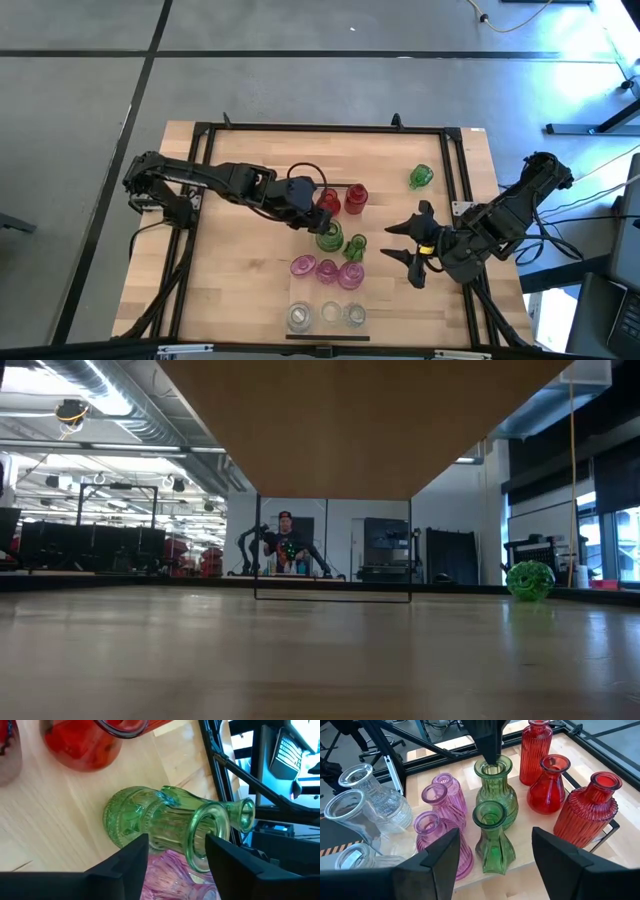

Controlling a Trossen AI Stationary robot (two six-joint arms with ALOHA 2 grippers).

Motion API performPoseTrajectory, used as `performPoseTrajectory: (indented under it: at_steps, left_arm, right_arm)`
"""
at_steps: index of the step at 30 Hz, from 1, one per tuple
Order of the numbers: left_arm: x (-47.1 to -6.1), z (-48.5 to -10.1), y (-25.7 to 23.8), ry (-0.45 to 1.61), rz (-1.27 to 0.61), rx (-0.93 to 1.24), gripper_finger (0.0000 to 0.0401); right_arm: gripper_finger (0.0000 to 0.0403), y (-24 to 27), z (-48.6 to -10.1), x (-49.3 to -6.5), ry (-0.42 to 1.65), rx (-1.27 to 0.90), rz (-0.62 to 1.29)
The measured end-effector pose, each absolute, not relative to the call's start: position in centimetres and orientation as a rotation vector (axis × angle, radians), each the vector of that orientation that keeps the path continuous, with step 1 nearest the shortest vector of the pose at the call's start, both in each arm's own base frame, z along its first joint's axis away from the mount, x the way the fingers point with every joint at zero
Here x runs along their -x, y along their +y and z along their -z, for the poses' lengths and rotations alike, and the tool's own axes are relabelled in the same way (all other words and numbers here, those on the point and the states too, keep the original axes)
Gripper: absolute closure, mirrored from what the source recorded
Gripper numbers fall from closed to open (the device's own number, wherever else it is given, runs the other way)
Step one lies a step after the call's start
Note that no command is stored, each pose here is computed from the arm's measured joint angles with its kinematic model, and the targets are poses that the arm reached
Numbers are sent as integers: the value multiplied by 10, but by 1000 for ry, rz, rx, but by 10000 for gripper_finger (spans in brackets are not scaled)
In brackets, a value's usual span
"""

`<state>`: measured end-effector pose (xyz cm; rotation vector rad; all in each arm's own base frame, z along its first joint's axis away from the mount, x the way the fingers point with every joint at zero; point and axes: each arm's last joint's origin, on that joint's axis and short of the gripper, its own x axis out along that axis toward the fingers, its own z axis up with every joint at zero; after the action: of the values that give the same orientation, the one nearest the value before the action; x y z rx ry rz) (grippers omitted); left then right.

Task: Sort vases onto shelf
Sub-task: Adjust the green flower vases on the shelf

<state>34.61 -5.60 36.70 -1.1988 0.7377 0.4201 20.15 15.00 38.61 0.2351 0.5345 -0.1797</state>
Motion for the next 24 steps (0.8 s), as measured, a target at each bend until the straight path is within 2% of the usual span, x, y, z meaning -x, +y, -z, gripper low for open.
performPoseTrajectory:
  at_steps: [13,24]
  left_arm:
    - [-346,-367,-56,738,-410,1182,259]
    - [-347,-368,-56,725,-395,1162,325]
  right_arm:
    - [174,150,-386,-201,535,-230,179]
    - [174,150,-386,-201,535,-229,178]
